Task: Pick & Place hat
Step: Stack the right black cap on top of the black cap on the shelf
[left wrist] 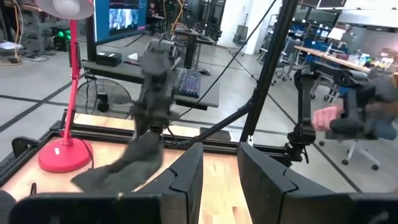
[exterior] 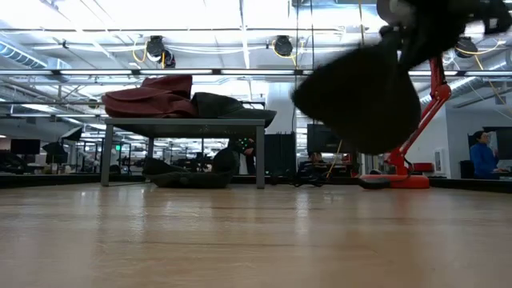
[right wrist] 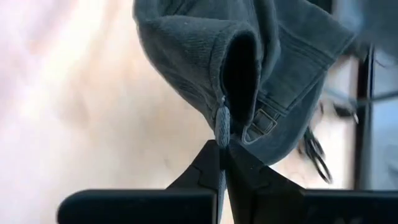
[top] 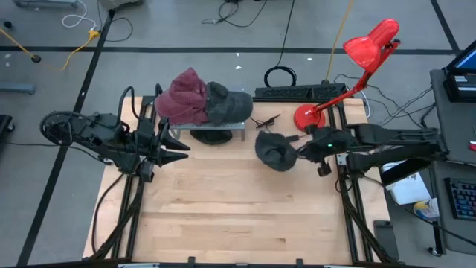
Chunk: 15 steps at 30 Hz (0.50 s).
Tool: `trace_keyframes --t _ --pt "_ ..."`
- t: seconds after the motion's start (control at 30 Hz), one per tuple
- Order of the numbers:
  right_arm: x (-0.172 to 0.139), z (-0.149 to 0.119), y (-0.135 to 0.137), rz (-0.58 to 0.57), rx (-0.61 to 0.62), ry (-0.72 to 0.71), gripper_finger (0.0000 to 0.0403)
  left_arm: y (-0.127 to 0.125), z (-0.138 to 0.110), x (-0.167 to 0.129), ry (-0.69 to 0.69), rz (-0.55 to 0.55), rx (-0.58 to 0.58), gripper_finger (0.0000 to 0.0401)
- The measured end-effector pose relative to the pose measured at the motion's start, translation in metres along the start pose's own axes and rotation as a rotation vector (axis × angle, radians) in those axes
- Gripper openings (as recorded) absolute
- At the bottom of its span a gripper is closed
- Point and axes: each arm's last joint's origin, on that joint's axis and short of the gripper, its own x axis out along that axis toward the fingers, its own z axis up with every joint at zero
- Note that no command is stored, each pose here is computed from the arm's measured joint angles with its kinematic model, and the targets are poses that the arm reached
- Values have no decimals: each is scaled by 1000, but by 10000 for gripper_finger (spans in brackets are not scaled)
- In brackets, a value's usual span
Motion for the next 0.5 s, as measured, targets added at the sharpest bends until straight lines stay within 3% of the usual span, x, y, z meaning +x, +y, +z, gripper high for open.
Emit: trace_keyframes --t 0.13,0.3,0.5 --pt "-22 14 1 28 170 -251 1 1 0 0 -7 34 3 102" --pt "-49 43 -6 -25 297 -674 1 3 1 0 -30 113 -43 103" --pt "-73 78 -16 14 265 -1134 1 4 8 5 -107 115 -100 154"
